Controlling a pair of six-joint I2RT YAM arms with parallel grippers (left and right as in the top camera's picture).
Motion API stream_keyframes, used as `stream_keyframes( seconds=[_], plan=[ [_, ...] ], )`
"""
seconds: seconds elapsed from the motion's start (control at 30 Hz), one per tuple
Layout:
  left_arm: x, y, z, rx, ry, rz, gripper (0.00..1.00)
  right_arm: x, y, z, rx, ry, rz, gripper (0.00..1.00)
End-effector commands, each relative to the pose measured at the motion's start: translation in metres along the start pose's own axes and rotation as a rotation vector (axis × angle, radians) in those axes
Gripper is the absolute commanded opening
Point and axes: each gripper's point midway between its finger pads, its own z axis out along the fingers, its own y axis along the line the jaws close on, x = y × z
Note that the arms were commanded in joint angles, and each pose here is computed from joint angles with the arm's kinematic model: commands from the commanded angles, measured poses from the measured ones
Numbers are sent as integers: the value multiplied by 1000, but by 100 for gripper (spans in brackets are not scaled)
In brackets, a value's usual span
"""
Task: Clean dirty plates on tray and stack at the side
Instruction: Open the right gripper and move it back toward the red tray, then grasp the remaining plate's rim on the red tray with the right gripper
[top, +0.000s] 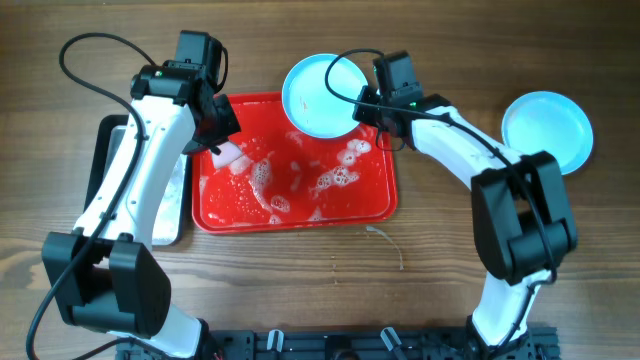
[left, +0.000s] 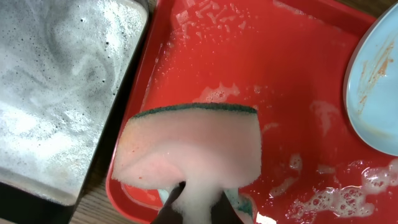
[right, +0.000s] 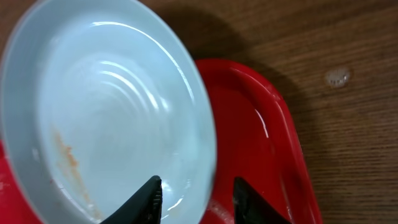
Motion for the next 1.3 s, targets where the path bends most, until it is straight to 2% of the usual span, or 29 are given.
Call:
stream_keyframes(
  seconds=[0.0, 0.07, 0.23, 0.3, 0.5, 0.63, 0.73, 0.8, 0.9, 1.03, 1.27],
  plan=[
    [-3, -1, -5, 15, -10, 0, 4, 5, -6, 13, 29, 3, 29, 35],
    [-3, -1, -5, 15, -9, 0, 4, 10, -8, 17, 38, 18, 46, 31],
    [-3, -1, -5, 15, -9, 0, 4, 24, -11, 19, 54, 64, 40, 8],
    [-3, -1, -5, 15, -10, 0, 4, 30, -11, 19, 59, 87, 36, 4],
    [-3, -1, -5, 15, -9, 0, 4, 69, -9, 13, 59, 243, -11, 4],
    [-3, -1, -5, 15, -9, 0, 4, 110, 4, 1, -10, 423, -30, 5],
    [-3, -1, -5, 15, -9, 0, 4, 122, 12, -9, -53, 486, -46, 12],
    [-3, -1, -5, 15, -10, 0, 4, 119, 13, -12, -53, 472, -69, 22],
    [-3, -1, -5, 15, -10, 0, 4, 97, 23, -11, -85, 369, -146, 28],
    [-3, -1, -5, 16, -10, 0, 4, 67, 26, -6, -66, 227, -204, 29],
    [-2, -1, -3, 12, -4, 1, 4, 42, 32, -3, -68, 107, -414, 32]
  ],
)
